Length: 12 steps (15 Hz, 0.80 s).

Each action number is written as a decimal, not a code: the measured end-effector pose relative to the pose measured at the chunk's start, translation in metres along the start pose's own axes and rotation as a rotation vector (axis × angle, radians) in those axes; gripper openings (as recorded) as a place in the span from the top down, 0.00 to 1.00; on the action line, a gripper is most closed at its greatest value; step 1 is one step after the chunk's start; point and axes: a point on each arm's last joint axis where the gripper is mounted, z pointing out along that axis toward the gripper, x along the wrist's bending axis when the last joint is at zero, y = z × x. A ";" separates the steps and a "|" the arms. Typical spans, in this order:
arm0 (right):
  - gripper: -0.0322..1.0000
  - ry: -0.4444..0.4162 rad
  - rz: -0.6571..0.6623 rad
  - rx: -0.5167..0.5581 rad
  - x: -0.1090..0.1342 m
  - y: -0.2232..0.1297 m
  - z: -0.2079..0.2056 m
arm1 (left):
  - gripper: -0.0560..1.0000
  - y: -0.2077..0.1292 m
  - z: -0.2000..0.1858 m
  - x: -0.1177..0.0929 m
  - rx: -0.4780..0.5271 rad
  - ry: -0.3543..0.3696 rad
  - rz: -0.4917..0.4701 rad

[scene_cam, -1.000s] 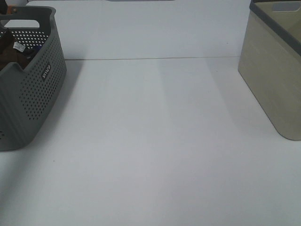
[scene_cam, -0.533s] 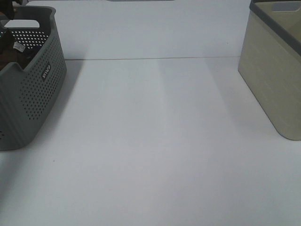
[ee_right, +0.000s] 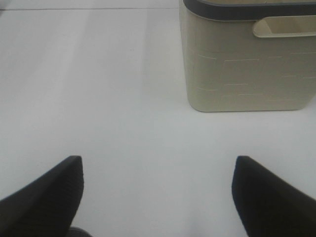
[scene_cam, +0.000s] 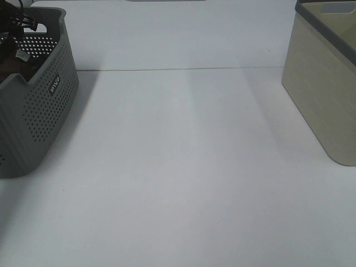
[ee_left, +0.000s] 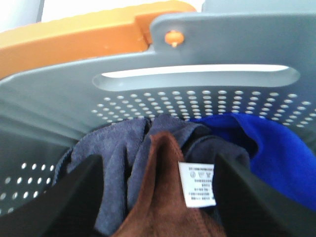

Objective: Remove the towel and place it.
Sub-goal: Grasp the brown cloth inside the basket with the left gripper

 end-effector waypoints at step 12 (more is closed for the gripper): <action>0.21 0.000 0.000 0.000 0.000 0.000 0.000 | 0.54 -0.014 0.038 0.002 -0.031 -0.002 -0.022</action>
